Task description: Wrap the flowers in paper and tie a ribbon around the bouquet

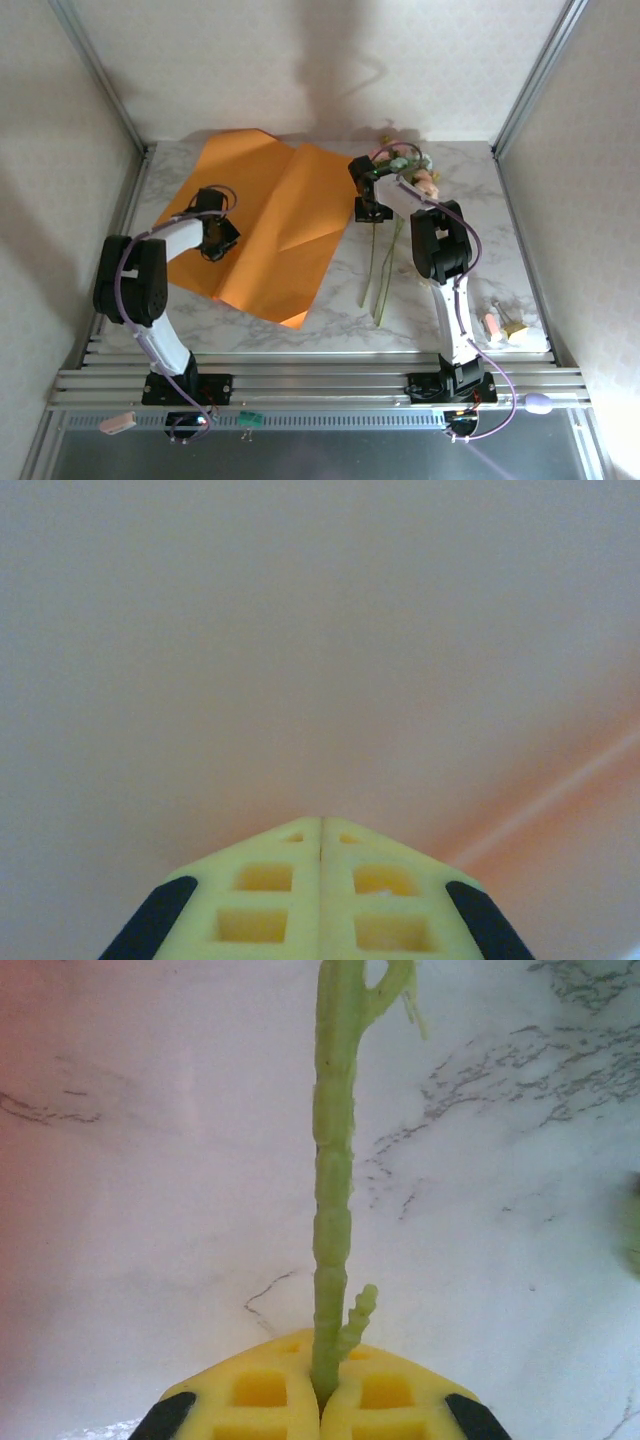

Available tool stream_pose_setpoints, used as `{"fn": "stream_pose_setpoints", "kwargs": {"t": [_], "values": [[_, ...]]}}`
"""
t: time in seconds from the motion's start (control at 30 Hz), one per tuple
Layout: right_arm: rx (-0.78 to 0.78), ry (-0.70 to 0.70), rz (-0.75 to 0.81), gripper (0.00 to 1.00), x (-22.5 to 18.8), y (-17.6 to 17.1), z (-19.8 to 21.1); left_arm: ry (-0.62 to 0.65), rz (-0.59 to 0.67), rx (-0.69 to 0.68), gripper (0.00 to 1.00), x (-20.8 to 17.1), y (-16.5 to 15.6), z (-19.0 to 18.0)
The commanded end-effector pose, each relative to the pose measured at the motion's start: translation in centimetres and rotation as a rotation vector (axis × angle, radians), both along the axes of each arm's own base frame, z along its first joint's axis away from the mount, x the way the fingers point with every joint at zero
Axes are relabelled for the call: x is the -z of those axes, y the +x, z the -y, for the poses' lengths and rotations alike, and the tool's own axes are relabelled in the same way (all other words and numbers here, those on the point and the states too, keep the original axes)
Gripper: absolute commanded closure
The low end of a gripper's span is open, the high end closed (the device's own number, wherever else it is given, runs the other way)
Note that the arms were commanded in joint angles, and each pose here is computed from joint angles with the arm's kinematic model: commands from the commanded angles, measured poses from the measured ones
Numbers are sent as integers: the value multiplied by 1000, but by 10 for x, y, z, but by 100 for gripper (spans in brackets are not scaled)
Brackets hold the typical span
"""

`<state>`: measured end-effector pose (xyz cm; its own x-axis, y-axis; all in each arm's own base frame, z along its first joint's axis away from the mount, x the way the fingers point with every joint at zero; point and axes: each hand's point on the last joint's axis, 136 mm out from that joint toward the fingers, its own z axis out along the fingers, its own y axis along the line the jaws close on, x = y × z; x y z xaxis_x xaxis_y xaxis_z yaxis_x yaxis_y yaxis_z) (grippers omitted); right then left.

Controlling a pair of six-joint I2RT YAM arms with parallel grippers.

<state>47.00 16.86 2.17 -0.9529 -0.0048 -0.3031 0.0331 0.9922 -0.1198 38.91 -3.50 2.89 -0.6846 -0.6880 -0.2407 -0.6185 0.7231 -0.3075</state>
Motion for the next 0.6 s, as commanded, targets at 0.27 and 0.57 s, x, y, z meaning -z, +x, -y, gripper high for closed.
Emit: {"fn": "stream_pose_setpoints", "kwargs": {"t": [0.27,0.57], "values": [[44,156,118,38,-58,4,-14,-92,67,-7,98,-24,37,32],[1,426,94,42,-57,20,-105,-117,-48,41,100,25,14,40]]}}
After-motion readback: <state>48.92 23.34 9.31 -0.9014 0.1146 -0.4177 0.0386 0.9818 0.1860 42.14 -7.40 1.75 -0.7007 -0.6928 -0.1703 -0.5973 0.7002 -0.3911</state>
